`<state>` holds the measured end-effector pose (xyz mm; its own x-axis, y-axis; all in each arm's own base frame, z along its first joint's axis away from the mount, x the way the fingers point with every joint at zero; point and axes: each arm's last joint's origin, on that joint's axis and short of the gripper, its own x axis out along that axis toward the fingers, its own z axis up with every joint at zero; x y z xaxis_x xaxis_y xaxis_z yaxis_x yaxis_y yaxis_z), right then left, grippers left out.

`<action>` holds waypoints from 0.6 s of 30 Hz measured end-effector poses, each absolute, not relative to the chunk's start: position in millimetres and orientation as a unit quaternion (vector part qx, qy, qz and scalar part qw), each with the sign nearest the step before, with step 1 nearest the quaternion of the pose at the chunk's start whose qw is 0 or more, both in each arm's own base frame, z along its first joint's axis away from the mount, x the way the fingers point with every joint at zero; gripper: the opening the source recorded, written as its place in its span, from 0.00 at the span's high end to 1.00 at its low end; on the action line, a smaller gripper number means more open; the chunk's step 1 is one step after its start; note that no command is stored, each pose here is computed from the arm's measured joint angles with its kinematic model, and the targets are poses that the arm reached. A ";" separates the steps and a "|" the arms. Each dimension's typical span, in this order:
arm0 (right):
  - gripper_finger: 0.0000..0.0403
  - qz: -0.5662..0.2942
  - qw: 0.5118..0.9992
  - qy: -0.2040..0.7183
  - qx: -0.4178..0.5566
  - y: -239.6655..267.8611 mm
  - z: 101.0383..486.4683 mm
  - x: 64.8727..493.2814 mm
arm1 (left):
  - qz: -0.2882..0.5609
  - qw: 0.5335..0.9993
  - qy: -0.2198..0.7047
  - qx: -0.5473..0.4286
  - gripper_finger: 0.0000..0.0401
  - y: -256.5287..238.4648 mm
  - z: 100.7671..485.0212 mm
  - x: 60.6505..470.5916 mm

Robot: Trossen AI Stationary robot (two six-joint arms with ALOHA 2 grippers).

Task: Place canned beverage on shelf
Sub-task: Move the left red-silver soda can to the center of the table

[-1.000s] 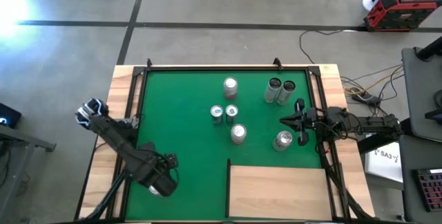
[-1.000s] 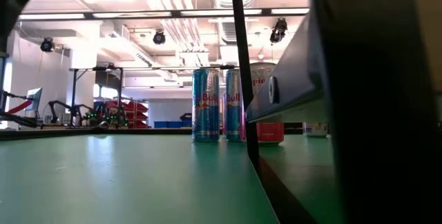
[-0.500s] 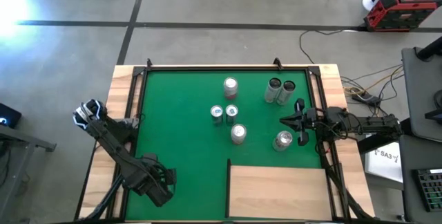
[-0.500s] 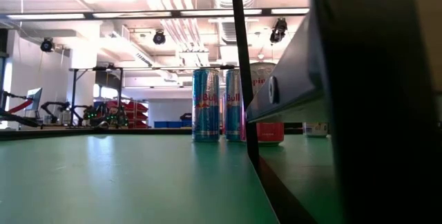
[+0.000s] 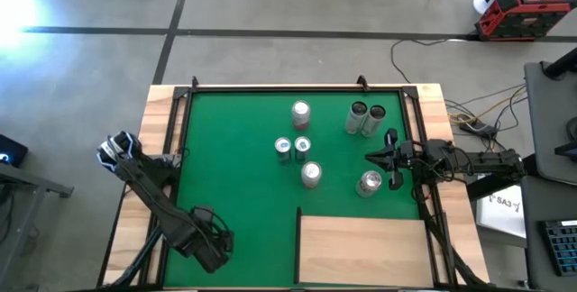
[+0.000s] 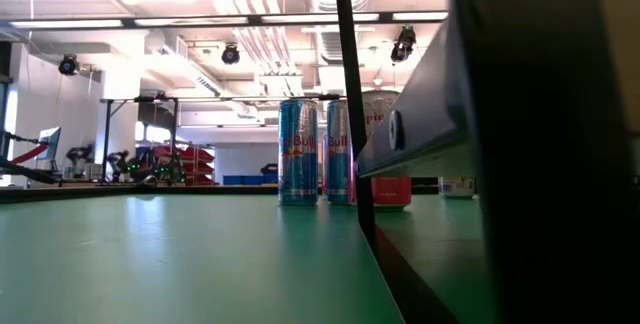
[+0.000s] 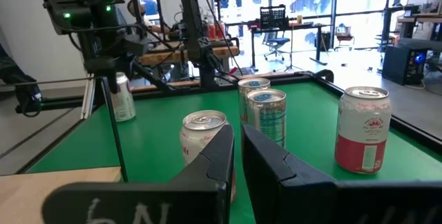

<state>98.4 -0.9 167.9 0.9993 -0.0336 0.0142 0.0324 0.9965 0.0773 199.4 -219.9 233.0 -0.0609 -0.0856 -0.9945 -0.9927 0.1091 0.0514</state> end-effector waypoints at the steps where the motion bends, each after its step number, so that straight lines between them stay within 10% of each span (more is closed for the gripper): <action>1: 0.94 -0.016 0.999 -0.008 0.038 -0.9 167.9 98.4 | 0.461 0.488 0.563 -0.482 0.10 -221.6 232.0 199.9; 18: 0.94 -0.016 0.999 -0.008 0.039 -0.8 167.9 98.4 | 0.445 0.479 0.579 -0.487 0.09 -234.5 218.5 205.9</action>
